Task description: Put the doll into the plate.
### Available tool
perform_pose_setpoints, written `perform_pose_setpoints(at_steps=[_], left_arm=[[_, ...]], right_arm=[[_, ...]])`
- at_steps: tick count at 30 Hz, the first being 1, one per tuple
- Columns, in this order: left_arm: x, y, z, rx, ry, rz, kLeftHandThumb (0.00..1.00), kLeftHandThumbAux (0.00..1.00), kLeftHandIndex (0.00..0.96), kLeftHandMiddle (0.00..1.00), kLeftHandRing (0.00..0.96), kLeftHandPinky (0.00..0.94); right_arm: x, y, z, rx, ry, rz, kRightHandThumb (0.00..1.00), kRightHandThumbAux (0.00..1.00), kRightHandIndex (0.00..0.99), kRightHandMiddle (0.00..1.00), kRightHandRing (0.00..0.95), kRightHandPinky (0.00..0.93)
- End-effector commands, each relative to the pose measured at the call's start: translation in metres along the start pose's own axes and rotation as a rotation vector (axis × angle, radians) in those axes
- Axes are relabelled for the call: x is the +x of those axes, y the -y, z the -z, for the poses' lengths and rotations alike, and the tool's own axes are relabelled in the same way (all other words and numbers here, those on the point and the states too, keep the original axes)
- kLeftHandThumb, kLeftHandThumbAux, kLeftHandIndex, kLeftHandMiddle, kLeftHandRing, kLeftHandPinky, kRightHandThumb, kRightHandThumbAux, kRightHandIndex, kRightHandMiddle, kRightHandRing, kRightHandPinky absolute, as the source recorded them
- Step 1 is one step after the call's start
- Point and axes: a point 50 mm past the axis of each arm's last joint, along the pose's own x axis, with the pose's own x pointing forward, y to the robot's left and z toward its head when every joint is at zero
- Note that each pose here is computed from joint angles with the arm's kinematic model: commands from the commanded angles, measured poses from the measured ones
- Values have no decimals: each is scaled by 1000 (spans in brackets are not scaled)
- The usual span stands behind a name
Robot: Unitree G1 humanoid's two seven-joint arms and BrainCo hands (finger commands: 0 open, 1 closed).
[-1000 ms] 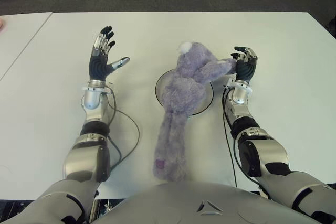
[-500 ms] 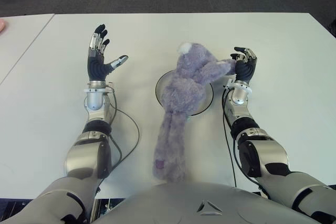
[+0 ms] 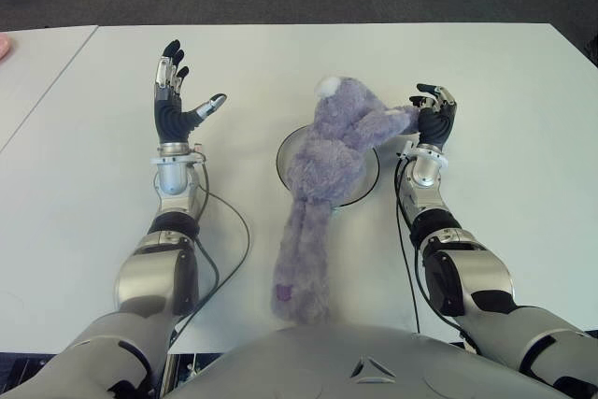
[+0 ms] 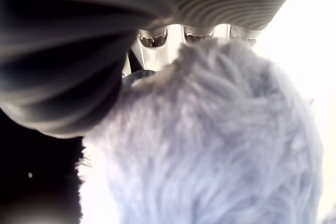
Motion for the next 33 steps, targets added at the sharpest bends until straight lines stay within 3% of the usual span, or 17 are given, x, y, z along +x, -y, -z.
perform_pose_setpoints(at_steps=[1,4,9,17,33], left_arm=[[-124,60,51,-62,-496,56,0,693,27,3,0,24],[-145,66,60,-104,-645,49,0,636,26,10,7,34],[-160,74,67,-147,-776,42,0,576,26,27,22,51],[-151,69,75,-153,-854,28,0,581,39,55,49,92],[-154,66,81,-122,-940,24,0,756,34,62,58,94]], right_arm=[[-145,49,109,-201,-556,-22,946,678,431,352,458,362],[-145,49,109,-200,-551,-21,946,678,432,354,459,367],[-146,50,109,-206,-548,-18,946,678,432,354,459,346],[-147,50,109,-212,-553,-10,946,678,432,352,458,326],[-147,48,108,-204,-532,-24,944,680,430,329,453,306]])
